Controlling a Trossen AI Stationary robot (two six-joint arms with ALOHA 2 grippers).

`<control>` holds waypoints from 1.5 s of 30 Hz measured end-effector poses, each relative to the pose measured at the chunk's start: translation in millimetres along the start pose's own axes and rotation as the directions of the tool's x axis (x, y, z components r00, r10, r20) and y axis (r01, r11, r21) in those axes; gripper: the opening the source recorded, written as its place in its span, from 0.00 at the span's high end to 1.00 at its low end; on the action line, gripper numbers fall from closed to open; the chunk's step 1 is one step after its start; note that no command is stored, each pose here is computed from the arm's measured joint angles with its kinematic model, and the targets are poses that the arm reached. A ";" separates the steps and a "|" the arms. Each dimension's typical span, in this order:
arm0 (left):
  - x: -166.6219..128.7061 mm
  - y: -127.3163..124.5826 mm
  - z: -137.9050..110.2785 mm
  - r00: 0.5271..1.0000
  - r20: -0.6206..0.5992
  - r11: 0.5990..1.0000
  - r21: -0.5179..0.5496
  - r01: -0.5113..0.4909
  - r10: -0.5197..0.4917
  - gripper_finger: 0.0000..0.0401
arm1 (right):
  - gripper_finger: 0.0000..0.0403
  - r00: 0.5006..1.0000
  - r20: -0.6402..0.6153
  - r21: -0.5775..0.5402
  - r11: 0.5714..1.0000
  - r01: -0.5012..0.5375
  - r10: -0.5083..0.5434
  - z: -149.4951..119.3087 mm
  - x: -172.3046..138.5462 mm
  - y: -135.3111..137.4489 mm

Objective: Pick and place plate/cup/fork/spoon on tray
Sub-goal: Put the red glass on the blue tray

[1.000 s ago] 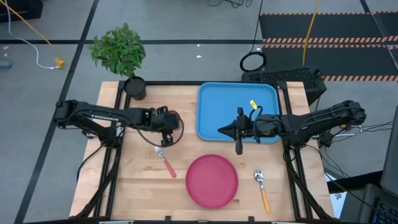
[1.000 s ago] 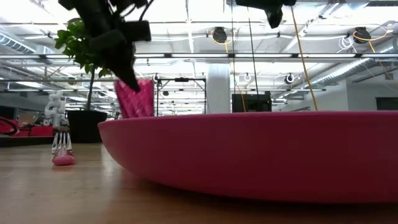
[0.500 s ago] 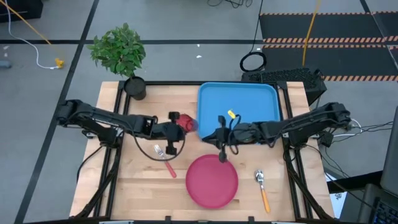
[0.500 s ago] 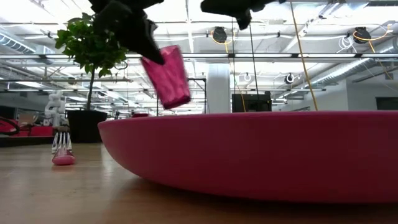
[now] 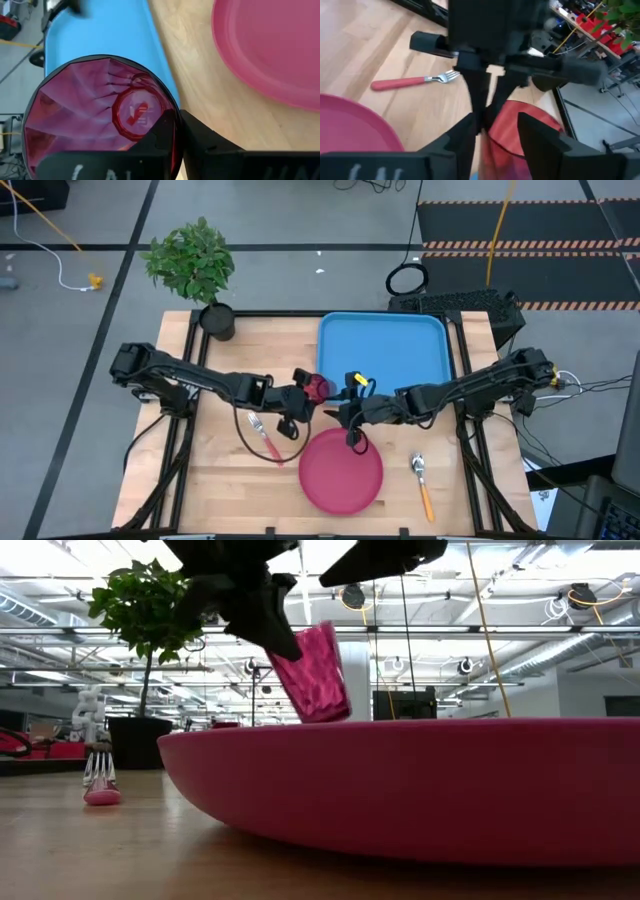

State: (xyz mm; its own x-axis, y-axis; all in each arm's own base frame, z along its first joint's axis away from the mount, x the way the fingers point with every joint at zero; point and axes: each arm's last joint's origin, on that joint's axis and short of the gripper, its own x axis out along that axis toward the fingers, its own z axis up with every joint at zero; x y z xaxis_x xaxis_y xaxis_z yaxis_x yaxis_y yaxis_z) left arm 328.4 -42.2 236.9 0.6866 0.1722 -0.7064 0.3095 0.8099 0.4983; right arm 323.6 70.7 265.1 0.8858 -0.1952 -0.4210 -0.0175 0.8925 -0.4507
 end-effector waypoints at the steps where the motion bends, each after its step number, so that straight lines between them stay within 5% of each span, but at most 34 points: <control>1: 2.0 -0.1 1.1 1.000 -0.002 1.000 0.013 0.002 -0.002 0.97 | 0.62 1.000 -0.004 -0.003 1.000 -0.002 0.002 -0.5 0.0 0.2; 18: 5.6 -0.2 8.0 0.996 0.076 0.998 0.060 0.034 -0.039 0.98 | 0.58 0.992 -0.124 -0.177 0.982 -0.060 0.038 -13.0 -0.2 4.2; 45: 4.7 -3.1 16.5 0.986 0.162 0.995 0.095 0.029 -0.044 0.94 | 0.61 0.993 -0.109 -0.384 0.923 0.003 -0.048 -34.0 7.7 21.5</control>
State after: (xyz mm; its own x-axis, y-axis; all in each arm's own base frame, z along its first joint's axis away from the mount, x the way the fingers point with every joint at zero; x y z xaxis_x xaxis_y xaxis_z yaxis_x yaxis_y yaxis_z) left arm 341.5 -53.2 240.4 0.7697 0.0432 -0.6370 0.3902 0.7579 0.5228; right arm 314.3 74.5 225.4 0.8300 -0.2808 -0.4819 -0.1919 0.6675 -0.7195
